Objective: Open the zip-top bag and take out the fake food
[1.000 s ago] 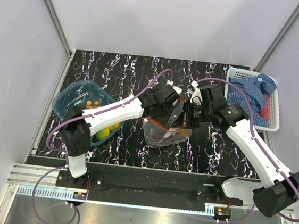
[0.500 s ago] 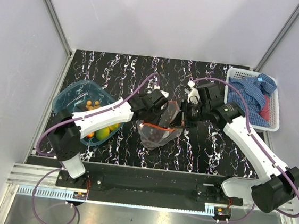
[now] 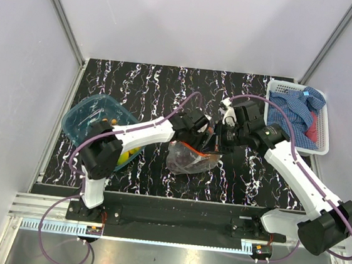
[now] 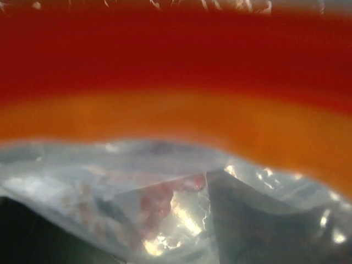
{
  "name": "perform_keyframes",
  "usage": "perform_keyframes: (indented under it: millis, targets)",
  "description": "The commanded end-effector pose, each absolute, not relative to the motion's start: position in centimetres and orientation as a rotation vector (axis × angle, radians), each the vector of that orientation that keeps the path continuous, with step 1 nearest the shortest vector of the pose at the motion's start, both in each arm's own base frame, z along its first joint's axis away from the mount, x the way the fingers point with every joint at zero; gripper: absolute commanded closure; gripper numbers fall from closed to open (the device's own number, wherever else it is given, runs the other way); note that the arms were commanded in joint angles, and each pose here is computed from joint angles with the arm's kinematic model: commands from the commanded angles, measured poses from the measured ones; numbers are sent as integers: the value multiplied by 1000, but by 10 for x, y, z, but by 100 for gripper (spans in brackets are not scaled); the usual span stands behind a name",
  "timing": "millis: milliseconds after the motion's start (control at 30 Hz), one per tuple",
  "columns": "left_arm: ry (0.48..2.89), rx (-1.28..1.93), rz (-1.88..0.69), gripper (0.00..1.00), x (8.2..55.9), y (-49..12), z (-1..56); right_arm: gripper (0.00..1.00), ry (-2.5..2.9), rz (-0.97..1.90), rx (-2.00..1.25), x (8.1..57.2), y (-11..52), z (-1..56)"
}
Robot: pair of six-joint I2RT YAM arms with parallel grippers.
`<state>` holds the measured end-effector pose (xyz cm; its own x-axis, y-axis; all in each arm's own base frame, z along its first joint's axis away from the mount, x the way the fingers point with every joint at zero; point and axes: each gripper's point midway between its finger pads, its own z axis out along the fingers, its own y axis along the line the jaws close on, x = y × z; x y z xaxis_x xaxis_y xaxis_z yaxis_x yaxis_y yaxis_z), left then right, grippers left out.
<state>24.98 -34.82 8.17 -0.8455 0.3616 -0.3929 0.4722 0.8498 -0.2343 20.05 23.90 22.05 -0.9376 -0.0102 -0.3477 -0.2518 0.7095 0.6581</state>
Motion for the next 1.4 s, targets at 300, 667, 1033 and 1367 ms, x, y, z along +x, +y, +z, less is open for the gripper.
perform_keyframes:
  millis: [300,667,1033,1367]
  targets:
    - [2727,677,-427,63,241,-355,44,100,2592,1047,-212,196,234,220]
    - [2602,667,-464,90,250,-355,109,100,2598,1000,-187,197,228,213]
    - [2354,658,-550,92,256,-353,224,100,2597,905,-101,203,217,207]
    - [2164,691,-656,91,249,-349,300,100,2611,855,-49,205,212,202]
